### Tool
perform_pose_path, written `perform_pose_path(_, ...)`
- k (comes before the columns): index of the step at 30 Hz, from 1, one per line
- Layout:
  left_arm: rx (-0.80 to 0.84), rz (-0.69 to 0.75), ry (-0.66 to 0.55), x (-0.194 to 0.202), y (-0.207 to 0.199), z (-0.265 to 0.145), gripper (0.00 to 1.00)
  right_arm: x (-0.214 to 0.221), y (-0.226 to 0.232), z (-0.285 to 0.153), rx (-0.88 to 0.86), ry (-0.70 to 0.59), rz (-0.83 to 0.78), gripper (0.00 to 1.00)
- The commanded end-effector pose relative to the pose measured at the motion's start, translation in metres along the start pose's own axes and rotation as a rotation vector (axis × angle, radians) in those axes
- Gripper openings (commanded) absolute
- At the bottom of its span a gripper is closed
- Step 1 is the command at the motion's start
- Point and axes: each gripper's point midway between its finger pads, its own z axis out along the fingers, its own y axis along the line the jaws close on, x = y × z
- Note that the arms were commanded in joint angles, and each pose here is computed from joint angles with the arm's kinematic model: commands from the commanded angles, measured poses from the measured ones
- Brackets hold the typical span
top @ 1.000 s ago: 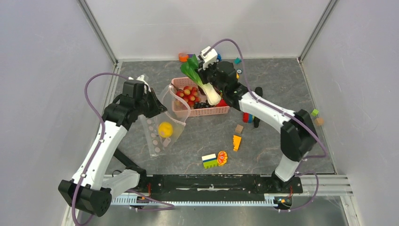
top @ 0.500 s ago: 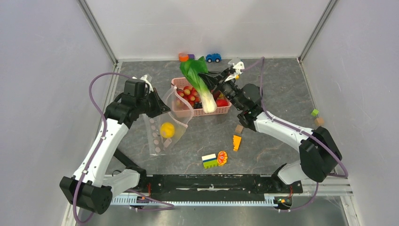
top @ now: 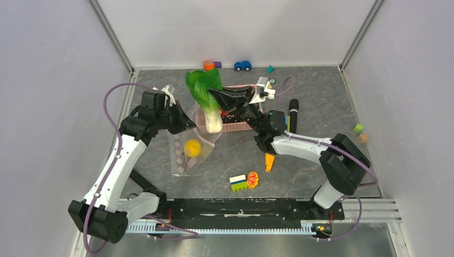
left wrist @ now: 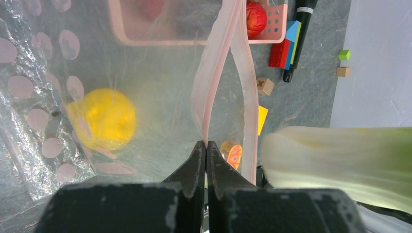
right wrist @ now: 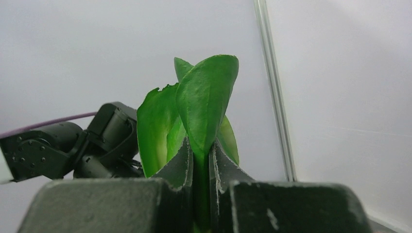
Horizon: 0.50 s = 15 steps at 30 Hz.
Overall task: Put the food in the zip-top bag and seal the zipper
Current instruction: Place the fake vegetable in the zipper food storage bag.
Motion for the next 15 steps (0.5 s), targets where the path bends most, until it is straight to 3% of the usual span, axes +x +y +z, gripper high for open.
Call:
perform_pose_path(1,0.065,0.042,-0.027,-0.007,-0.011,-0.003,0.02,-0.012,0.016,0.011,-0.061,-0.123,0.019,0.0)
perform_pose_path(11,0.085,0.013,-0.046,-0.012,-0.01,-0.007,0.02,0.022,0.01,-0.012,-0.014,-0.093,-0.011,0.0)
perform_pose_path(15,0.087,-0.003,-0.043,-0.013,-0.008,-0.006,0.02,0.036,0.017,-0.025,-0.035,-0.039,-0.027,0.15)
